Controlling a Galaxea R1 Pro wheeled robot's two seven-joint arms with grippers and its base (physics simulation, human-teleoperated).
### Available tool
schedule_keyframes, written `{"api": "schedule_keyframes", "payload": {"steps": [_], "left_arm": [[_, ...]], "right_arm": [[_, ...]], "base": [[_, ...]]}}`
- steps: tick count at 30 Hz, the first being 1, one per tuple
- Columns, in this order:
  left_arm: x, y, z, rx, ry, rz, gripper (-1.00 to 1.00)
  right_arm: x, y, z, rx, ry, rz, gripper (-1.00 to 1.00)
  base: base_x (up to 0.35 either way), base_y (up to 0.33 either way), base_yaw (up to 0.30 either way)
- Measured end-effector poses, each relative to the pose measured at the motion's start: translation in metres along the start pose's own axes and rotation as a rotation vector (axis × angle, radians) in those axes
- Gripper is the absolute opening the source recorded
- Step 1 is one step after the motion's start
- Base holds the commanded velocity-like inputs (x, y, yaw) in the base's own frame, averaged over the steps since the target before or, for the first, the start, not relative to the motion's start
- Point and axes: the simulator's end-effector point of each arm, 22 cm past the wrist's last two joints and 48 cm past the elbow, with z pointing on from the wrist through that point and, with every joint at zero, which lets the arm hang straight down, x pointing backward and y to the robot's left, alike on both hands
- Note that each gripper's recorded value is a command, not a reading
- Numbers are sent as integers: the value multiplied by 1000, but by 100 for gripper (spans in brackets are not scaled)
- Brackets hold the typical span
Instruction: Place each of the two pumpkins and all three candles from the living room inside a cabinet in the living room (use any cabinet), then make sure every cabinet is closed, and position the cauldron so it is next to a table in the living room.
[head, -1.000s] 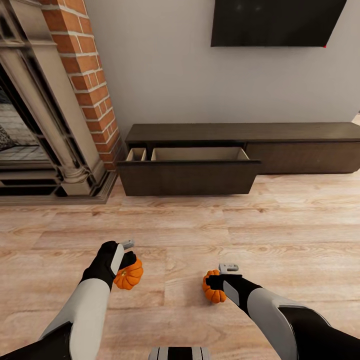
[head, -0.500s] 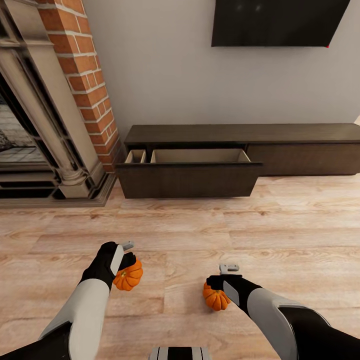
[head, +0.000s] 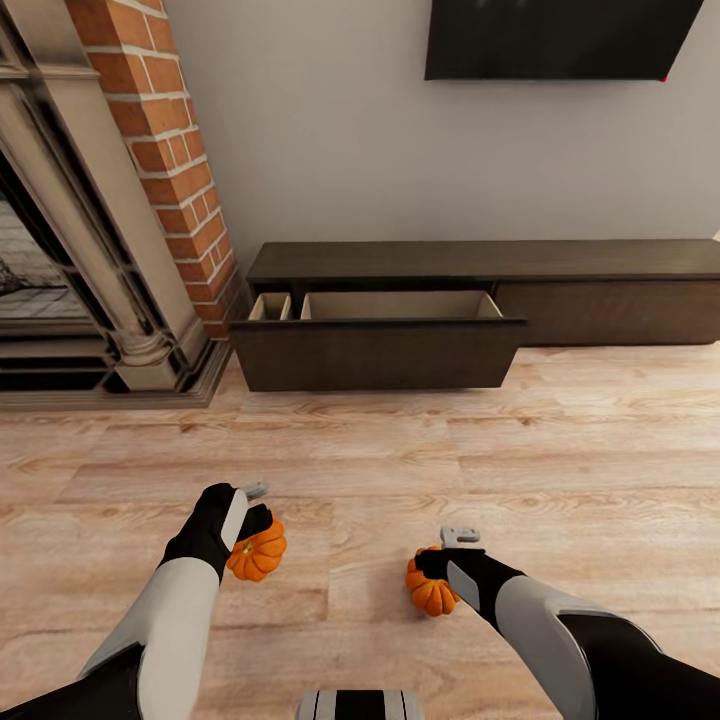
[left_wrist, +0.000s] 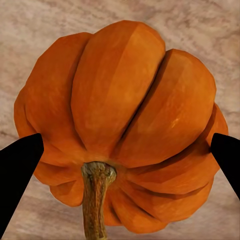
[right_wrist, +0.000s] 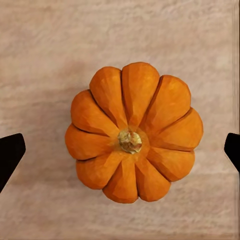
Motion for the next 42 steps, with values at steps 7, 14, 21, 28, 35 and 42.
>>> {"api": "schedule_keyframes", "payload": {"steps": [7, 14, 21, 28, 35, 42], "left_arm": [[0, 0, 0, 1, 1, 0, -100], [0, 0, 0, 2, 1, -2, -100], [0, 0, 0, 1, 1, -2, -100], [-1, 2, 0, 0, -1, -4, -100], [-3, 7, 1, -7, -3, -7, -100], [-3, 8, 1, -6, -3, -7, -100]], "right_arm": [[-3, -30, -3, 154, -13, 0, 100], [-5, -35, -4, 184, -18, -1, 100], [-5, -29, -5, 179, -17, -3, 100], [-4, -24, -5, 174, -15, -7, 100], [-3, -23, -4, 172, -14, -6, 100], [-3, -24, -5, 173, -14, -6, 100]], "base": [[0, 0, 0], [0, 0, 0], [0, 0, 0], [0, 0, 0], [-60, 87, 0], [-21, 66, 0]]}}
